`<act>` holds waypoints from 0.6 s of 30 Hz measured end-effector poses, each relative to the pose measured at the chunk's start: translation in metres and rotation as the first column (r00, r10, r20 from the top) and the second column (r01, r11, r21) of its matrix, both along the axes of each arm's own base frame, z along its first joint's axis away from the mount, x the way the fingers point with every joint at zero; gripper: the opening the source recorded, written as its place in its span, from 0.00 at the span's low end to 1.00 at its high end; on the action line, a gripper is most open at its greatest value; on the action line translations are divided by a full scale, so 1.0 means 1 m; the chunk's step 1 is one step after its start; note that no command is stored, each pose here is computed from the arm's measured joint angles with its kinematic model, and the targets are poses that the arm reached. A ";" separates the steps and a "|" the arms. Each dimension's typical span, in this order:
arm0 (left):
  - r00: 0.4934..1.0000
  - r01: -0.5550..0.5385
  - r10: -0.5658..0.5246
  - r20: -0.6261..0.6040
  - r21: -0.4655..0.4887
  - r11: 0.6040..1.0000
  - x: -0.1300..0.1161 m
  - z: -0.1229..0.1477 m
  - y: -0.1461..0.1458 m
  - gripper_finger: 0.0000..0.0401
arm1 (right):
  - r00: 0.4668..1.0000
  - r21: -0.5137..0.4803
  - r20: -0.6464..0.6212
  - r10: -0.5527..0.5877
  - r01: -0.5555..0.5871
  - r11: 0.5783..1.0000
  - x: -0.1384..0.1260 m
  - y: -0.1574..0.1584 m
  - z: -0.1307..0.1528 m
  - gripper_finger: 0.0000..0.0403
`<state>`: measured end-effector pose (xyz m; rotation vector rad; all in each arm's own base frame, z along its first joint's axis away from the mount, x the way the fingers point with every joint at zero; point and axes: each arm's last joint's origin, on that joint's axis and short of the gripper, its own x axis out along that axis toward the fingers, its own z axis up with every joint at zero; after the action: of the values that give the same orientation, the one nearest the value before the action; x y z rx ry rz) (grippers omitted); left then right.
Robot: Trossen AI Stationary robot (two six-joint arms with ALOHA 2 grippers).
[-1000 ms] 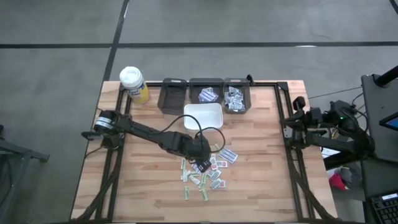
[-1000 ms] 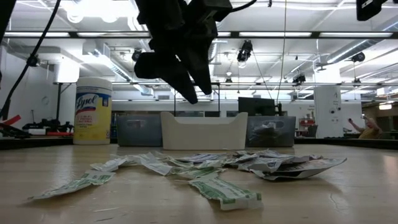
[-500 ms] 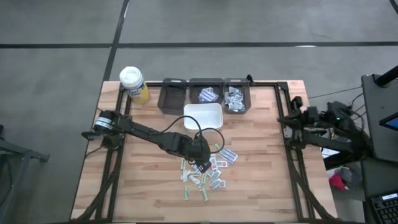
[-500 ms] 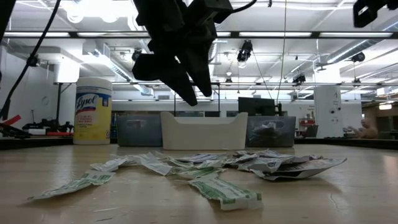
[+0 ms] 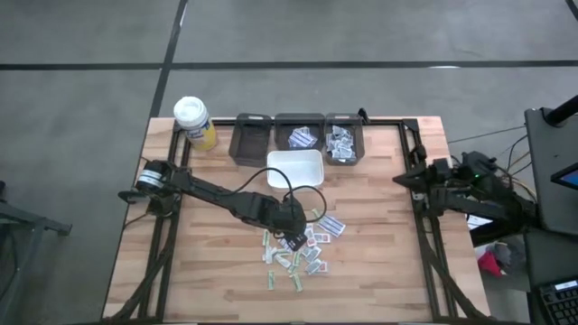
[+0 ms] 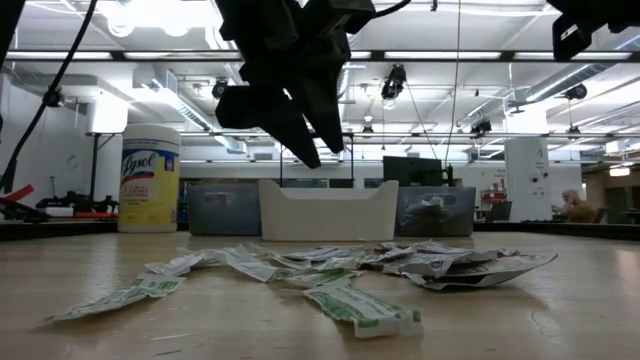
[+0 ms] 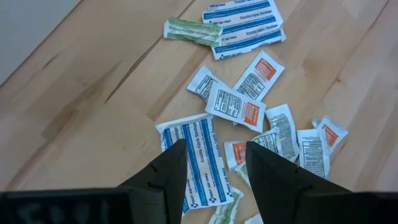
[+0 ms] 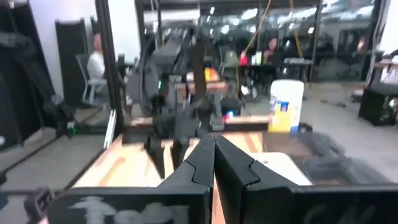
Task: Pick & Place First Aid Supplies
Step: Put the blue bandage pack into the middle black bin
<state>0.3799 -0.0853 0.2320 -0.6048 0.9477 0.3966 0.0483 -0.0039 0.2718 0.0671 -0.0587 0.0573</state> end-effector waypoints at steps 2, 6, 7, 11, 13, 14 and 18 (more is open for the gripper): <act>1.000 0.001 -0.001 0.000 0.002 1.000 0.000 0.000 0.000 0.39 | 1.000 0.005 -0.007 0.004 -0.004 1.000 0.002 0.000 -0.004 0.02; 1.000 0.001 -0.001 -0.001 0.012 1.000 0.000 -0.001 0.001 0.39 | 1.000 0.059 -0.001 0.006 -0.006 0.998 0.013 -0.004 -0.022 0.02; 1.000 0.001 0.000 -0.004 0.013 1.000 -0.001 -0.002 0.001 0.39 | 1.000 0.085 -0.003 0.011 -0.010 0.996 0.017 -0.005 -0.029 0.02; 1.000 -0.018 0.018 -0.016 -0.003 1.000 -0.003 -0.005 -0.001 0.39 | 0.994 0.209 0.110 0.030 -0.052 0.977 0.026 -0.007 -0.034 0.02; 1.000 -0.014 0.013 -0.014 -0.010 1.000 -0.003 -0.005 -0.002 0.39 | 0.991 0.205 0.130 0.039 -0.065 0.977 0.026 -0.007 -0.033 0.02; 1.000 -0.013 0.013 -0.014 -0.011 1.000 -0.003 -0.005 -0.002 0.39 | 0.991 0.206 0.126 0.036 -0.062 0.977 0.026 -0.007 -0.034 0.02; 1.000 -0.013 0.013 -0.014 -0.012 1.000 -0.002 -0.005 -0.002 0.39 | 0.992 0.212 0.120 0.030 -0.056 0.976 0.027 -0.007 -0.036 0.02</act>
<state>0.3775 -0.0873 0.2272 -0.6206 0.9604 0.4073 0.0758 -0.0112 0.2363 0.2819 -0.1803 0.0981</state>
